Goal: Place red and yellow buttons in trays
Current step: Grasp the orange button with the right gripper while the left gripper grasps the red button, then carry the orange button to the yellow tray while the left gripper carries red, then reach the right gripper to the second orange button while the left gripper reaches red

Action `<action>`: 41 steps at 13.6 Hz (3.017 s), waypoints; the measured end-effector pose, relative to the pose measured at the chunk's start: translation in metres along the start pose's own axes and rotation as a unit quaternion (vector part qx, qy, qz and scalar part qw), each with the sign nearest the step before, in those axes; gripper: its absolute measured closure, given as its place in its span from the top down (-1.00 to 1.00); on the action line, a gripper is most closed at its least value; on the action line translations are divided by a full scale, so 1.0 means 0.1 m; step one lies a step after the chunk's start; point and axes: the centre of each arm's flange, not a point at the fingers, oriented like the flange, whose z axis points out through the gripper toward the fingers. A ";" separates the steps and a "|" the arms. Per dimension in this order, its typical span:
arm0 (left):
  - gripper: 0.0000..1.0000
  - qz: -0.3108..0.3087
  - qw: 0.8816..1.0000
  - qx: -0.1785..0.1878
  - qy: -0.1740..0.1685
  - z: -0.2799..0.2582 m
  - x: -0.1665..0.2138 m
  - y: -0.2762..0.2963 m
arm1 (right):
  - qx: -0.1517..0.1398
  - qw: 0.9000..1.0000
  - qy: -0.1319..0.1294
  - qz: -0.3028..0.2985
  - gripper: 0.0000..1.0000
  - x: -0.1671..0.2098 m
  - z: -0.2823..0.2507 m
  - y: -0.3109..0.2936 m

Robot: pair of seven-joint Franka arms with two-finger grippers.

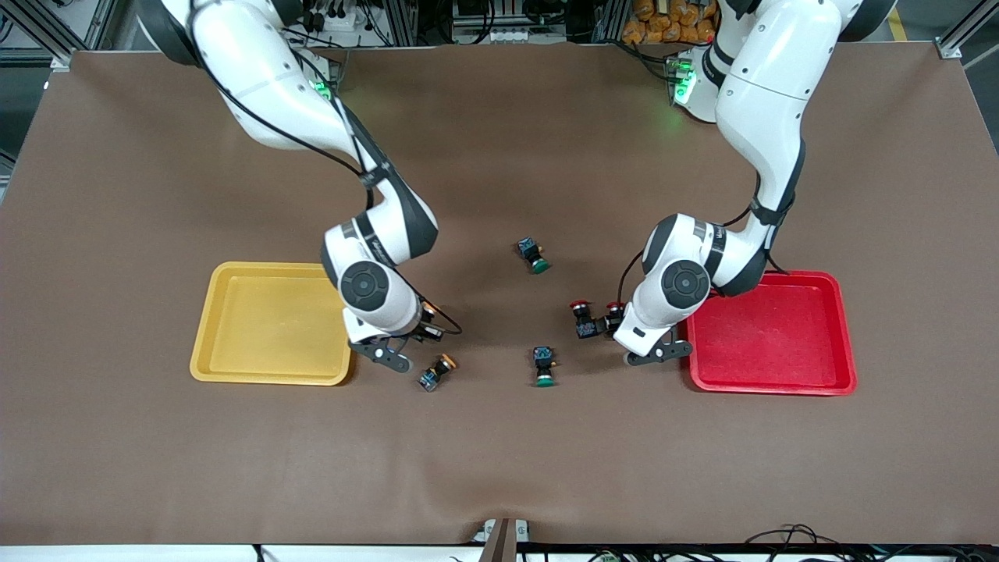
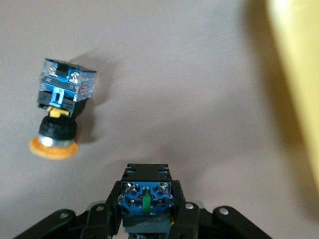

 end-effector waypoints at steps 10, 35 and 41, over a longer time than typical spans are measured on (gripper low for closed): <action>-0.12 -0.024 1.000 0.000 0.013 -0.97 0.26 -0.44 | 0.009 0.992 -0.036 -0.121 -0.16 0.17 -3.45 2.76; 1.00 0.112 0.994 -0.019 -0.007 -0.80 0.69 -2.74 | 0.002 0.978 -0.054 -0.202 -0.02 1.88 0.38 3.20; 1.00 0.024 0.998 -0.043 -0.033 -1.14 0.40 -1.50 | -0.001 0.974 -0.091 -0.207 1.00 1.79 0.14 3.17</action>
